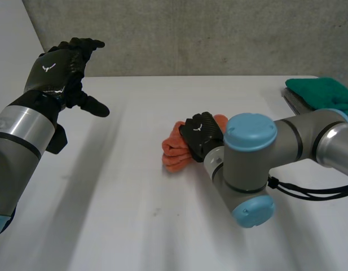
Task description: Fold the laundry.
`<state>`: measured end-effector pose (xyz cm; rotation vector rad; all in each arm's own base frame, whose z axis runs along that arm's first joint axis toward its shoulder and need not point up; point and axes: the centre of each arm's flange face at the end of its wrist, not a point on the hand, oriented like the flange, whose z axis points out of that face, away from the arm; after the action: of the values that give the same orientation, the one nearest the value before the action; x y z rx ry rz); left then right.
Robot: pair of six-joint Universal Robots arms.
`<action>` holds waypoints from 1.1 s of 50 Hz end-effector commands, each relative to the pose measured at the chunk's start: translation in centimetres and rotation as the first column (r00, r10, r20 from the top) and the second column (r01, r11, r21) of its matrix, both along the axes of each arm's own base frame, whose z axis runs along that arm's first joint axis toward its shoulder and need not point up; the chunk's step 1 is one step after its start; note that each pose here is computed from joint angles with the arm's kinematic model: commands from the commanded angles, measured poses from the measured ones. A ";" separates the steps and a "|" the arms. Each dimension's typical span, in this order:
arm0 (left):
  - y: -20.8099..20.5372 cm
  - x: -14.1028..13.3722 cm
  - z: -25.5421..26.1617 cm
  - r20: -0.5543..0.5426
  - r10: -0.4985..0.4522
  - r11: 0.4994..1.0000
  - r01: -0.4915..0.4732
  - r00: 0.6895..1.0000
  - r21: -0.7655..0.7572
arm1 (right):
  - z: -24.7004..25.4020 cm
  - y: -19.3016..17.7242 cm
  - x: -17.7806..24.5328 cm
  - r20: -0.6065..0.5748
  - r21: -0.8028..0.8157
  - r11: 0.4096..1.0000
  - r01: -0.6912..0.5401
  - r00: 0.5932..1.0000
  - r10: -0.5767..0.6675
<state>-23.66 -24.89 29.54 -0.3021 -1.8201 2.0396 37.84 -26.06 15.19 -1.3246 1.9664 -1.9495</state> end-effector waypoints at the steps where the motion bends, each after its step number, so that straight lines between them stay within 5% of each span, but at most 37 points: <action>1: 0.0 0.0 0.0 0.000 0.000 1.000 0.000 1.000 0.000 | 0.3 -2.2 -2.1 -0.100 0.046 0.999 0.020 0.995 -0.015; 15: -0.4 0.1 -0.2 -0.001 0.008 1.000 -0.008 1.000 -0.003 | 0.7 -7.9 -5.9 -0.079 0.029 1.000 -0.011 0.997 0.013; 38: -1.9 -0.3 -2.1 0.018 0.012 1.000 -0.012 1.000 0.015 | -1.9 -18.8 -12.0 -0.140 -0.142 0.985 0.102 0.983 -0.122; 42: -2.1 -0.3 -2.0 0.016 0.014 1.000 -0.014 1.000 0.008 | 0.1 -21.8 -12.0 -0.076 -0.305 0.944 0.126 0.985 -0.156; 46: -2.1 -0.3 -2.0 0.014 0.014 1.000 -0.014 1.000 0.003 | 4.1 -25.3 -13.5 0.026 -0.523 0.831 0.189 0.978 -0.206; 50: -2.3 -0.1 -1.9 0.013 0.022 1.000 -0.022 1.000 0.000 | 8.8 -28.8 -18.1 0.143 -0.725 0.629 0.281 0.955 -0.261; 55: -2.6 0.2 -2.0 0.014 0.034 0.999 -0.034 0.999 0.003 | 9.6 -30.2 -21.1 0.225 -0.763 0.559 0.324 0.944 -0.240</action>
<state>-23.79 -27.21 27.58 -0.2985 -1.8414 2.0546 20.96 -54.18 22.65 -1.1496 1.5018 -3.0172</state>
